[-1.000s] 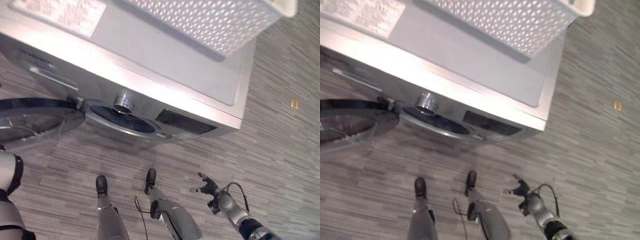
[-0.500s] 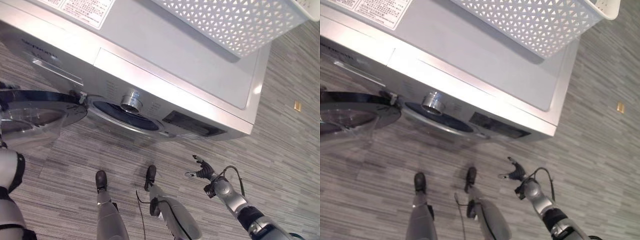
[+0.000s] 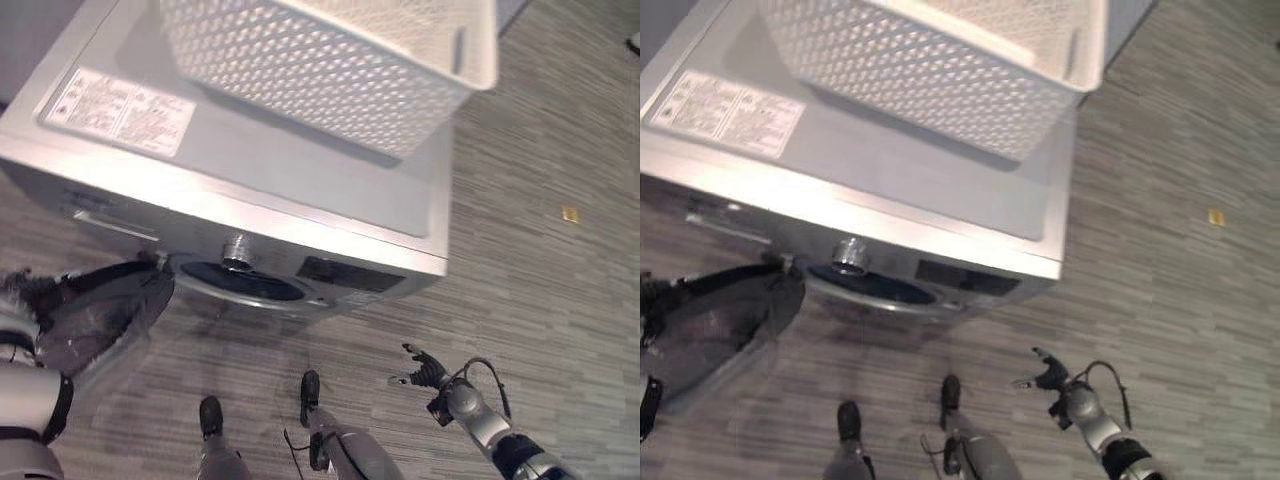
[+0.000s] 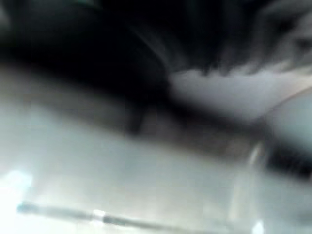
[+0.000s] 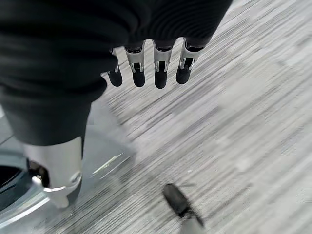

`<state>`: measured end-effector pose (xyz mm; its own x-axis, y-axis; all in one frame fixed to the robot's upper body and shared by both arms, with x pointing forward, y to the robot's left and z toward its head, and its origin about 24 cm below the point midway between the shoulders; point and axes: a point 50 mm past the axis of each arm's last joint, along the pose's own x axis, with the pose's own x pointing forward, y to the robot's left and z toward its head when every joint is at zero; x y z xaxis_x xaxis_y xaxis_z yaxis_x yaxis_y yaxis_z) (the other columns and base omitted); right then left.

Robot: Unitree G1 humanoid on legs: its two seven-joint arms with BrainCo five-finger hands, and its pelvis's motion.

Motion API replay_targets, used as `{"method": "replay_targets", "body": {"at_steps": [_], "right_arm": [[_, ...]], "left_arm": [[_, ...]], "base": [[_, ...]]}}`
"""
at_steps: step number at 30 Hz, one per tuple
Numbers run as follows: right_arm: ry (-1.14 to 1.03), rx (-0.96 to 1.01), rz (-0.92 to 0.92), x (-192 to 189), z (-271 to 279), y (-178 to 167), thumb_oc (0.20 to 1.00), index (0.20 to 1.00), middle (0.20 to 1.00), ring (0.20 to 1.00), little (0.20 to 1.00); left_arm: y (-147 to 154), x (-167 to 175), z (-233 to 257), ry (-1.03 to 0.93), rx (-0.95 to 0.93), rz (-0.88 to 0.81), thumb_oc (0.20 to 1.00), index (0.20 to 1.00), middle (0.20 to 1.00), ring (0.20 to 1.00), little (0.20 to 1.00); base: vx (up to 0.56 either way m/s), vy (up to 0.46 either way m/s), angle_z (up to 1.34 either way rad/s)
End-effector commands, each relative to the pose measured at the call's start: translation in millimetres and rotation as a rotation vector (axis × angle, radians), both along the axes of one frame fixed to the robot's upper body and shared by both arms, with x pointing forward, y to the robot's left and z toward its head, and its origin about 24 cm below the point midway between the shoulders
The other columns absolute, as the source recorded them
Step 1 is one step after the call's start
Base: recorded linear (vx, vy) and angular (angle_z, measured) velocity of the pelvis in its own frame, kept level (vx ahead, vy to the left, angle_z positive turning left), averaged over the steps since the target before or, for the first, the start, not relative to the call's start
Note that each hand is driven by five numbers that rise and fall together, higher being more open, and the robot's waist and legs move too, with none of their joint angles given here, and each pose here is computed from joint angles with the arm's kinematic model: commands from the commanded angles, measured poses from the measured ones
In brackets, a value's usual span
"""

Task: Grab the laundry basket,head to the washer,open it,put in the laundry and shut it.

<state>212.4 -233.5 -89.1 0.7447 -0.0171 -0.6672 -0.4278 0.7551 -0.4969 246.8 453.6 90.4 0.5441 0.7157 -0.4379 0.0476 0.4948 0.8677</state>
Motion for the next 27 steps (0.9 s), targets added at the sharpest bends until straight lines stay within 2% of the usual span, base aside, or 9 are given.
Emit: {"method": "replay_targets", "body": {"at_steps": [1, 6, 8, 10, 12, 15, 16, 17, 27], "right_arm": [[0.061, -0.082, -0.046, -16.5, -3.0, -30.7, 1.0, 1.0, 1.0, 1.0, 1.0], [0.099, -0.121, -0.064, -20.5, -5.8, -40.3, 1.0, 1.0, 1.0, 1.0, 1.0], [0.097, -0.126, -0.063, -17.9, -5.5, -39.6, 1.0, 1.0, 1.0, 1.0, 1.0], [0.091, -0.127, -0.059, -15.2, -4.5, -38.6, 1.0, 1.0, 1.0, 1.0, 1.0], [0.072, -0.125, -0.048, -8.6, -2.3, -34.2, 1.0, 1.0, 1.0, 1.0, 1.0], [0.065, -0.126, -0.045, -6.9, -2.0, -32.6, 1.0, 1.0, 1.0, 1.0, 1.0], [0.056, -0.128, -0.04, -1.1, -2.3, -27.0, 1.0, 1.0, 1.0, 1.0, 1.0], [0.056, -0.128, -0.04, -1.0, -2.2, -27.1, 1.0, 1.0, 1.0, 1.0, 1.0], [0.086, -0.144, -0.039, 3.1, -9.4, -17.8, 1.0, 1.0, 1.0, 1.0, 1.0]], "left_arm": [[-14.2, -16.2, -45.4, 0.193, -0.052, -0.027, 1.0, 1.0, 1.0, 1.0, 1.0], [-61.2, -3.3, -92.5, 0.282, -0.137, -0.179, 1.0, 1.0, 1.0, 1.0, 1.0], [-111.8, 18.0, -118.1, 0.295, -0.179, -0.334, 1.0, 1.0, 1.0, 1.0, 1.0], [-131.3, 26.8, -123.8, 0.295, -0.18, -0.394, 1.0, 1.0, 1.0, 1.0, 1.0], [-192.9, 53.1, -131.7, 0.278, -0.179, -0.58, 1.0, 1.0, 1.0, 1.0, 1.0], [-215.1, 63.9, -129.2, 0.255, -0.176, -0.646, 1.0, 1.0, 1.0, 1.0, 1.0], [-276.8, 90.1, -114.6, 0.172, -0.196, -0.811, 1.0, 1.0, 1.0, 1.0, 1.0], [-277.0, 90.2, -114.4, 0.171, -0.196, -0.811, 1.0, 1.0, 1.0, 1.0, 1.0], [-391.1, 119.2, -62.8, -0.031, -0.299, -1.09, 1.0, 1.0, 1.0, 1.0, 1.0]], "base": [[0.09, -0.026, -0.17], [0.08, -0.017, -0.29], [0.06, -0.035, -0.26], [0.03, -0.028, -0.2], [0.02, -0.045, -0.17], [0.01, -0.016, 0.02], [0.01, -0.035, -0.02], [0.02, -0.039, 0.03], [0.01, -0.027, -0.09]]}}
